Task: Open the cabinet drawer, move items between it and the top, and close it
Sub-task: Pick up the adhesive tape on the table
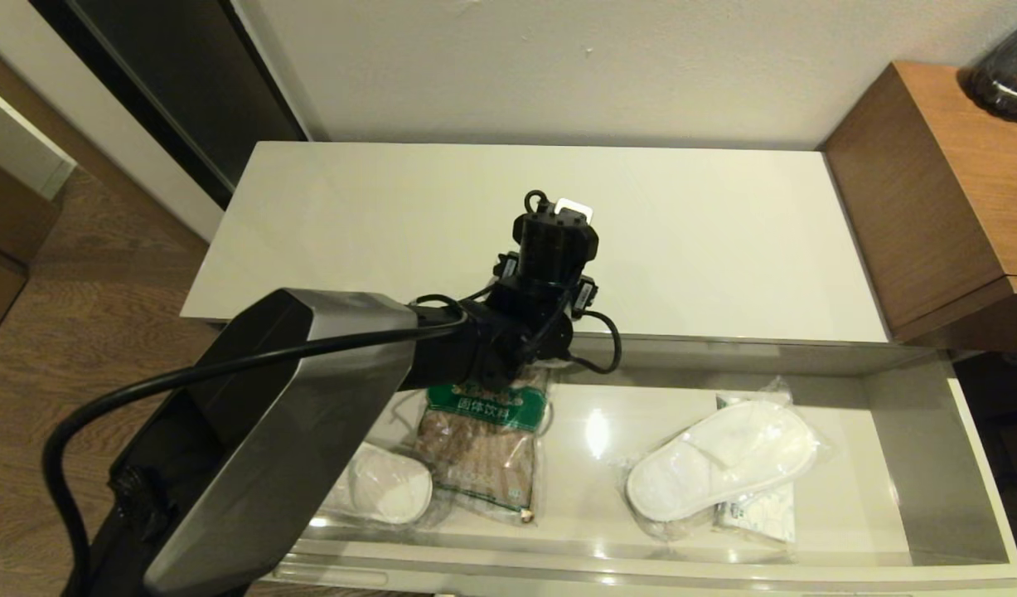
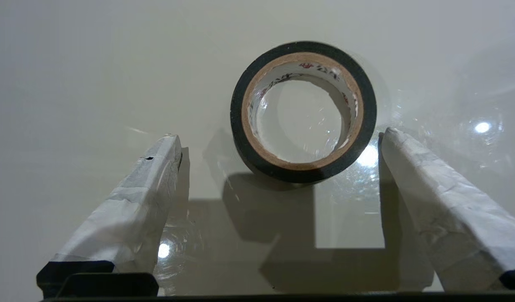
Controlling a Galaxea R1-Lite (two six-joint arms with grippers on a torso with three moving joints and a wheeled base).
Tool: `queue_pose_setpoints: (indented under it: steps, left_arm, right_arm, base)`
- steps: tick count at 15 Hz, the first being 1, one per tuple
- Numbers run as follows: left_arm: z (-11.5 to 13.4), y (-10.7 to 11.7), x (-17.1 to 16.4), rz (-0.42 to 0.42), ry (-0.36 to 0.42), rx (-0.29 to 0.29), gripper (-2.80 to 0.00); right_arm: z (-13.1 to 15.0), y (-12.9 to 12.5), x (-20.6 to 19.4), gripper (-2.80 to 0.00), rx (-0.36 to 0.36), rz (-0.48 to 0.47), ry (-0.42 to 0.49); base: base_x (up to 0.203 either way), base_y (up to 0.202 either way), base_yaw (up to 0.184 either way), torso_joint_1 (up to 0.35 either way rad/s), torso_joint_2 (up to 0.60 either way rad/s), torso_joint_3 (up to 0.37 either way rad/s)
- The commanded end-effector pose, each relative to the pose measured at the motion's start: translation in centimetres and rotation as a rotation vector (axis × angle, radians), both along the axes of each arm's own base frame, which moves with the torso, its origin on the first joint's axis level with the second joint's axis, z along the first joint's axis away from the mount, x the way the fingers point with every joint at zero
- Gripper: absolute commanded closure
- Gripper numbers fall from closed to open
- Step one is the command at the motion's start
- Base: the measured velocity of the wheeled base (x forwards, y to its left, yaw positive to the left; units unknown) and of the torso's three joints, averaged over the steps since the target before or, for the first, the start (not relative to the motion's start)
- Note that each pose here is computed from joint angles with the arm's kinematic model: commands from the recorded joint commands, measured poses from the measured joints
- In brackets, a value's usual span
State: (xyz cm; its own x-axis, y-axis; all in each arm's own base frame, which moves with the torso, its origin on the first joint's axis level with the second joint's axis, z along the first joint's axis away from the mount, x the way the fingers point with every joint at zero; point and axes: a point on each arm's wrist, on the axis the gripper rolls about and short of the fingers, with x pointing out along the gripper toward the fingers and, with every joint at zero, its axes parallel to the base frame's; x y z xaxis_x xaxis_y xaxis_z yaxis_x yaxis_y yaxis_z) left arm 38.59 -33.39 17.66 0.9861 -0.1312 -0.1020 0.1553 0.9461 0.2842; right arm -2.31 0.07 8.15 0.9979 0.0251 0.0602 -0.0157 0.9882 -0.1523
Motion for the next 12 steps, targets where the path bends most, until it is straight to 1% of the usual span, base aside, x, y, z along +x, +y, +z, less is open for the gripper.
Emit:
queue_pose_setpoints:
  steps: [1,3,4,5,7,12]
  left_arm:
    - [-0.1,-0.3,0.1,0.004,-0.028,-0.022,-2.80]
    - [-0.1,-0.3,0.0,0.004,-0.028,-0.023,-2.80]
    - [0.1,-0.4,0.0,0.010,-0.045,-0.039,-2.80]
    - [-0.2,-0.5,0.1,0.015,-0.050,-0.044,-2.80]
    - [-0.9,-0.6,0.4,0.029,-0.056,-0.047,-2.80]
    - [-1.1,-0.8,0.4,0.033,-0.056,-0.050,-2.80]
  right_arm:
    - [0.0,0.0,0.0,0.00,0.000,0.001,0.000]
    - [0.0,0.0,0.0,0.00,0.000,0.001,0.000]
    - [0.0,0.0,0.0,0.00,-0.001,0.001,0.000]
    - [0.0,0.0,0.0,0.00,-0.002,0.001,0.000]
    - [0.0,0.0,0.0,0.00,0.000,0.001,0.000]
    - [0.0,0.0,0.0,0.00,0.000,0.001,0.000]
  base:
    - [0.000,0.000,0.000,0.000,0.00,0.000]
    - [0.000,0.000,0.000,0.000,0.00,0.000]
    - [0.000,0.000,0.000,0.000,0.00,0.000]
    - [0.000,0.000,0.000,0.000,0.00,0.000]
    - [0.000,0.000,0.000,0.000,0.00,0.000]
    - [0.000,0.000,0.000,0.000,0.00,0.000]
